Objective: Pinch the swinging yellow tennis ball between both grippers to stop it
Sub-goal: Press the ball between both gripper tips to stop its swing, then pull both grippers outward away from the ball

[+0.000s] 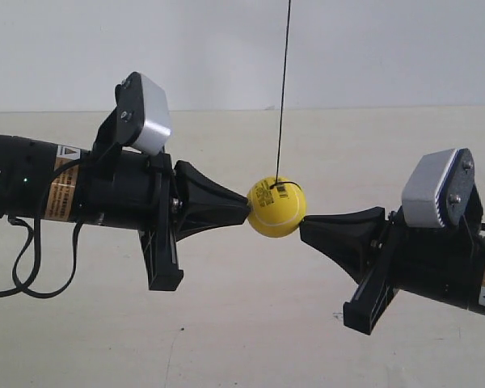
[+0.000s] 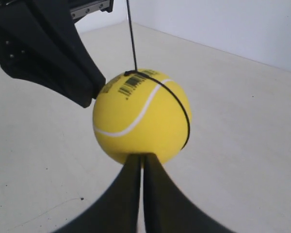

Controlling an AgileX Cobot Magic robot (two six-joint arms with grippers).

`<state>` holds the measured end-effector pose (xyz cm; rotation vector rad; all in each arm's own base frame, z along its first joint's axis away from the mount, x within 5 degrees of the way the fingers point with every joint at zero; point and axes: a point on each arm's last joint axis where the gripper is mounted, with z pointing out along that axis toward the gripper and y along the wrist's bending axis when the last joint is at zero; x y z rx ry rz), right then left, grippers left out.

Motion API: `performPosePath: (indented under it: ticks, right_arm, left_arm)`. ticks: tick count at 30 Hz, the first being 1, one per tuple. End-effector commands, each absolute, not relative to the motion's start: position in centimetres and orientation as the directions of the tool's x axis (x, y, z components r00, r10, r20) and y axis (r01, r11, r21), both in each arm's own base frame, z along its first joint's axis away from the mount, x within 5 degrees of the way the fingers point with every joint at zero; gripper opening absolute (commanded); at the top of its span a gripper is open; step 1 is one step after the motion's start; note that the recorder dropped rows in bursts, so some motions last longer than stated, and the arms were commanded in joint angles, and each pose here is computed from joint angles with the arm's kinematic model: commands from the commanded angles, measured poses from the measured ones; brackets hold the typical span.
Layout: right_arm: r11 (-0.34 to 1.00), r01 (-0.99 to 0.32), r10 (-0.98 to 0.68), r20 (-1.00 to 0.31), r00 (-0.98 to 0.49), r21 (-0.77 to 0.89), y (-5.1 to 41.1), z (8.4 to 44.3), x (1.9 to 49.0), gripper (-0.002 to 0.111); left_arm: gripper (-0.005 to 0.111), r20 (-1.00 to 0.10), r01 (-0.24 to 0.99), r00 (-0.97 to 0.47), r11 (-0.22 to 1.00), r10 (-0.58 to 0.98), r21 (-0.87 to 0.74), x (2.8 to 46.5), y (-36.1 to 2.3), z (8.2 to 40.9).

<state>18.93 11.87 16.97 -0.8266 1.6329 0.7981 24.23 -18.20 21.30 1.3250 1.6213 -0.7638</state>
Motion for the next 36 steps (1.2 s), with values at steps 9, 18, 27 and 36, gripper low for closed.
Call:
performPosePath:
  ticks: [9,18,27,36]
  right_arm:
    - [0.524,-0.849,-0.122,-0.980,-0.158,0.072,11.96,17.00,18.89,0.000]
    - [0.519,-0.853,-0.122,-0.982,-0.143,0.060,11.98,17.07,18.87,0.000]
    - [0.518,-0.853,-0.122,-0.983,-0.141,0.058,11.99,17.09,18.87,0.000]
    - [0.516,-0.856,-0.151,-0.982,-0.112,0.018,11.96,17.00,18.89,0.000]
  left_arm:
    - [0.005,-0.916,0.972,-0.018,0.221,0.400,0.077,24.00,-18.39,21.84]
    - [0.005,-0.917,0.973,-0.018,0.219,0.399,0.076,23.99,-18.40,21.86]
    - [0.005,-0.917,0.973,-0.018,0.219,0.399,0.076,23.99,-18.40,21.86]
    - [0.005,-0.904,0.965,-0.028,0.248,0.426,0.087,24.26,-18.22,21.62]
